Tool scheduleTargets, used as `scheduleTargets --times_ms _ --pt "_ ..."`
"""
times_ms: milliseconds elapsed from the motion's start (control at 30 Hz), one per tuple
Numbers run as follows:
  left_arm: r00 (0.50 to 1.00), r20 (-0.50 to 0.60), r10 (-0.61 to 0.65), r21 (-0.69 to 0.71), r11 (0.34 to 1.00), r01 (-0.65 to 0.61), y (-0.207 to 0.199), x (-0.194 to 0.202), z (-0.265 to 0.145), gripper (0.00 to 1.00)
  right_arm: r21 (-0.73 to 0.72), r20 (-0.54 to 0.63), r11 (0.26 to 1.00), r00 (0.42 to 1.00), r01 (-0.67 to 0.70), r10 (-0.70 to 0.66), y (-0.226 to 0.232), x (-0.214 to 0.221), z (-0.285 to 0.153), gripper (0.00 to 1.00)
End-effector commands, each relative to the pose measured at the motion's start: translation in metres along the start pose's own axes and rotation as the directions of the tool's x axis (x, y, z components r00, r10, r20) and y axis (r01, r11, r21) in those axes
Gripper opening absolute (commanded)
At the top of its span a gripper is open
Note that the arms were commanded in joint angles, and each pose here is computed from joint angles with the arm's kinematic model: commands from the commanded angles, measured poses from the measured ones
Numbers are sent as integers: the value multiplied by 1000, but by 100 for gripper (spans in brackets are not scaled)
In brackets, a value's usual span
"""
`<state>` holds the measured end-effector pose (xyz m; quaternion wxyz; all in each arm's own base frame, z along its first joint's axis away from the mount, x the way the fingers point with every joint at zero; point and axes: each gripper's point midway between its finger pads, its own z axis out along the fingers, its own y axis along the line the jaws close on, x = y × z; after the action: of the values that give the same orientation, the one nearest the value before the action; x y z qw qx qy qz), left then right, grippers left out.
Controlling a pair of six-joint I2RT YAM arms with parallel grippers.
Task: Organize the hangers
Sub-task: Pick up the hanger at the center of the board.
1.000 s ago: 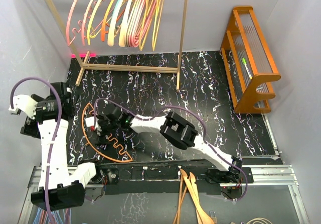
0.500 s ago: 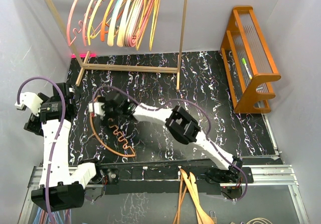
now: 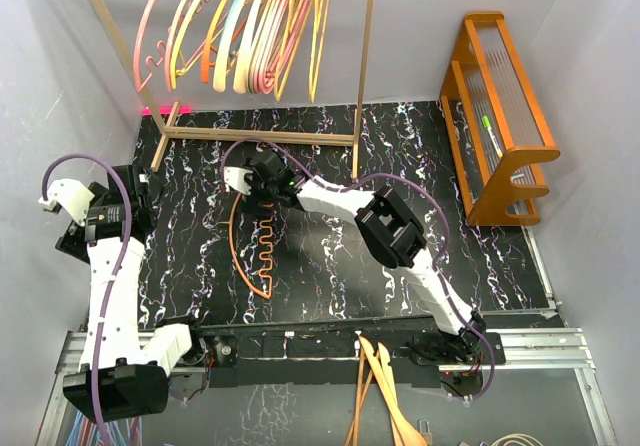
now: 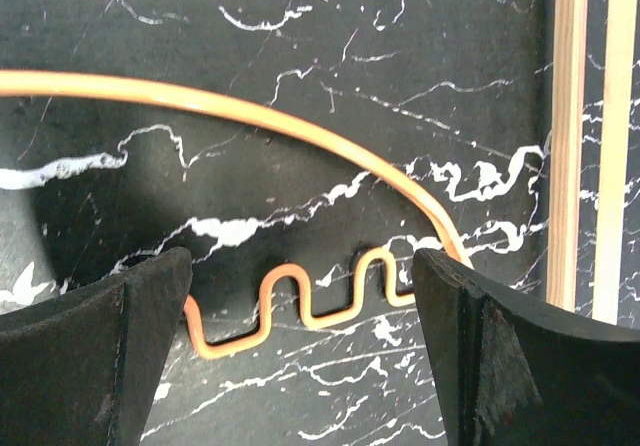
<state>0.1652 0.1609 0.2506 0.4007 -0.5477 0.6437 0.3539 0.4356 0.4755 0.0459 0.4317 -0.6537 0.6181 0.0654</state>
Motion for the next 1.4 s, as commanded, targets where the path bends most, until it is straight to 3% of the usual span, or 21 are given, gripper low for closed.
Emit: scheduleTargets --times_ms 0,33,100,200,400,533,600,667,733,867,1167,1367 --pt "962 -150 226 308 936 -172 -50 42 -13 97 -287 -449 948 894 -140 -4 103 154 -25 100" --pt "936 -183 302 444 875 -195 -68 58 -23 97 -303 -480 933 877 -193 25 108 165 -35 100" --pt "891 -263 370 651 749 -119 -96 86 -53 97 -319 -519 901 850 -294 93 117 182 -57 100" --pt "850 -339 404 798 602 32 -117 116 -87 97 -303 -549 876 820 -376 162 121 208 -92 100" --pt "798 -423 429 830 536 152 -127 144 -103 97 -341 -576 829 795 -443 188 151 228 -152 100" --pt "743 -410 530 891 408 200 -136 157 -126 97 -392 -475 809 849 -438 230 150 194 -172 100" --pt "678 -391 623 920 295 259 -136 169 -147 97 -400 -370 839 903 -369 220 129 166 -178 100" --pt "588 -402 702 910 232 345 -132 186 -166 97 -401 -268 870 945 -286 187 106 140 -187 100" --pt "527 -416 741 898 244 365 -126 203 -170 97 -429 -157 888 982 -163 104 89 119 -197 100" --pt "527 -434 730 894 277 353 -118 215 -170 97 -396 5 918 1000 24 -24 54 99 -193 100" --pt "545 -433 718 898 293 327 -107 210 -170 97 -553 1 832 998 -46 56 48 126 -164 100" --pt "513 -444 734 891 299 343 -106 214 -173 97 -605 3 792 995 -79 101 60 129 -155 94"
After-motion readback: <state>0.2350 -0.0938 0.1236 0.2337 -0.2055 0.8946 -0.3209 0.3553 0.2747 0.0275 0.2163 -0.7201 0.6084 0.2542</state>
